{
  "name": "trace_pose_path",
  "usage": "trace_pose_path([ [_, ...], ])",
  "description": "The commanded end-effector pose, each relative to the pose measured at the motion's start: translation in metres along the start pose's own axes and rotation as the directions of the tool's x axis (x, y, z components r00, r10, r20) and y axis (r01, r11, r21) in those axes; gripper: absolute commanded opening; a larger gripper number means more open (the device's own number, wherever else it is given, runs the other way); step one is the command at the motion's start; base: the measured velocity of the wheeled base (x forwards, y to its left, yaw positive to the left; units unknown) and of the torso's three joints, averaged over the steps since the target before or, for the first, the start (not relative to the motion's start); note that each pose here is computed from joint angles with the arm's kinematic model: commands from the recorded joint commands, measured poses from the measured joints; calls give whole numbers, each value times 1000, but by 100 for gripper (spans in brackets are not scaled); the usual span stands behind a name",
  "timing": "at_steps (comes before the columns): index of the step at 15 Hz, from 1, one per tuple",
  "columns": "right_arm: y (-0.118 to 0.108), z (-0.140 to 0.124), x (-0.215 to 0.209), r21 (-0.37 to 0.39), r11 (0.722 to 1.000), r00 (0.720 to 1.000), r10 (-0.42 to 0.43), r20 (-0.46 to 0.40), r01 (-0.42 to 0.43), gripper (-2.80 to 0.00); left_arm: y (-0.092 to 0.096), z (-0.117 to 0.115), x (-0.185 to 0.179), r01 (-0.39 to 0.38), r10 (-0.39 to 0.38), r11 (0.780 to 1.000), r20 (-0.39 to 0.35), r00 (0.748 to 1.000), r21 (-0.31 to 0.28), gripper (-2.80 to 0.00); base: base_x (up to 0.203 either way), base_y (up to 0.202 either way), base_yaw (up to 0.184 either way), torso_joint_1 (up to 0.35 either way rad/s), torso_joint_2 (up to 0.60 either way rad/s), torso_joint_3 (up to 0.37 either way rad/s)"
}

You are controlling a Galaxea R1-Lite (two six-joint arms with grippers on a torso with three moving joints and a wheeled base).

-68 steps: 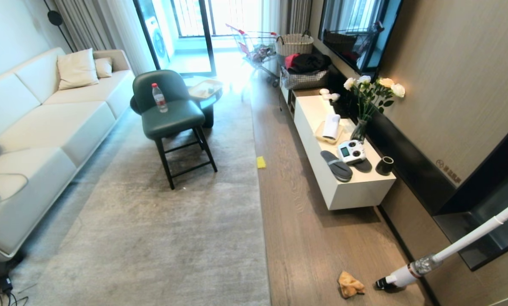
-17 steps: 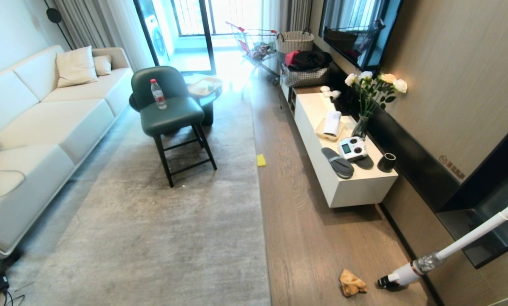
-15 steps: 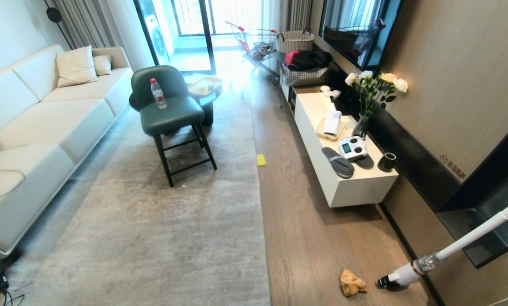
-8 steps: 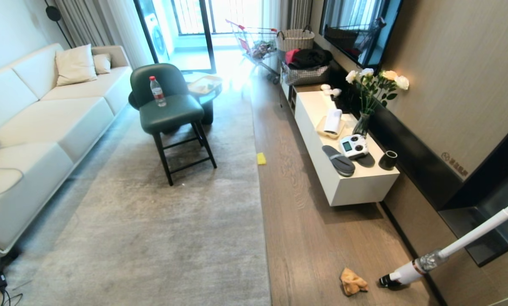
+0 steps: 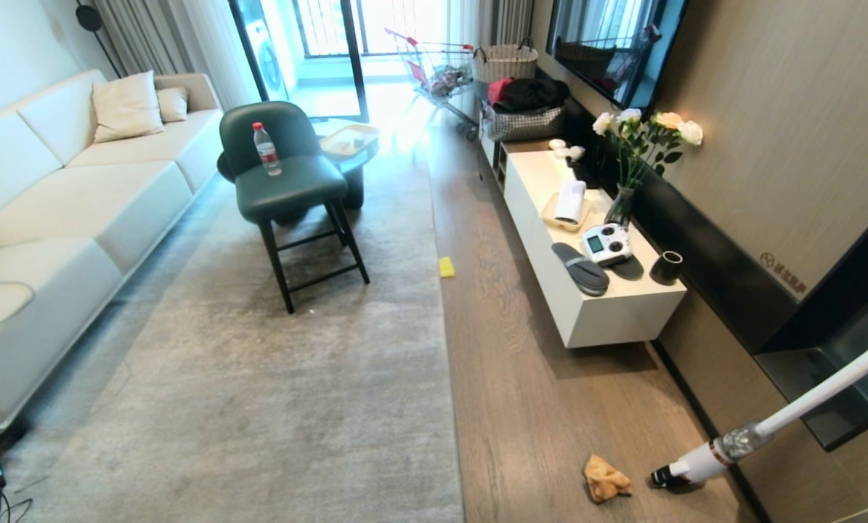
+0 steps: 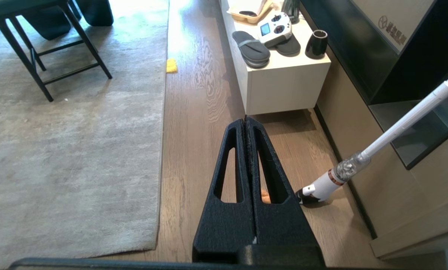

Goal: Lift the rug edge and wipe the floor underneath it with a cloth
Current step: Lift up the carpet

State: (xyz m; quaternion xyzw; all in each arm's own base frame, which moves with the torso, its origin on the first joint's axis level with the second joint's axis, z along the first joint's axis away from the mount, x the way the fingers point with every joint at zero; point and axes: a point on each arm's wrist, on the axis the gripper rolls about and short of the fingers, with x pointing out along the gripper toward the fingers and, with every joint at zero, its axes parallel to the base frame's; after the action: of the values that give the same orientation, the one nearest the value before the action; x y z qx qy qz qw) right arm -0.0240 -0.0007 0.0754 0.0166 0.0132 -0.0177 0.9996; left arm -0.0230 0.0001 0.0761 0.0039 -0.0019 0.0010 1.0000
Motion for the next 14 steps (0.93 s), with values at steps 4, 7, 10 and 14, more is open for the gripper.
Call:
trace_pose_path([
  [4, 0, 0, 0, 0, 1000, 1000, 0, -2, 0, -280, 0, 0, 0, -1, 1, 1000, -1, 1000, 0, -280, 0, 0, 0, -136, 317, 181],
  [7, 0, 0, 0, 0, 1000, 1000, 0, -2, 0, -280, 0, 0, 0, 0, 0, 1000, -1, 1000, 0, -280, 0, 0, 0, -134, 324, 185],
  [10, 0, 0, 0, 1, 1000, 1000, 0, -2, 0, -280, 0, 0, 0, -1, 1, 1000, -1, 1000, 0, -280, 0, 0, 0, -136, 330, 190],
  [14, 0, 0, 0, 2, 1000, 1000, 0, -2, 0, -280, 0, 0, 0, -1, 1, 1000, -1, 1000, 0, -280, 0, 0, 0, -140, 353, 210],
])
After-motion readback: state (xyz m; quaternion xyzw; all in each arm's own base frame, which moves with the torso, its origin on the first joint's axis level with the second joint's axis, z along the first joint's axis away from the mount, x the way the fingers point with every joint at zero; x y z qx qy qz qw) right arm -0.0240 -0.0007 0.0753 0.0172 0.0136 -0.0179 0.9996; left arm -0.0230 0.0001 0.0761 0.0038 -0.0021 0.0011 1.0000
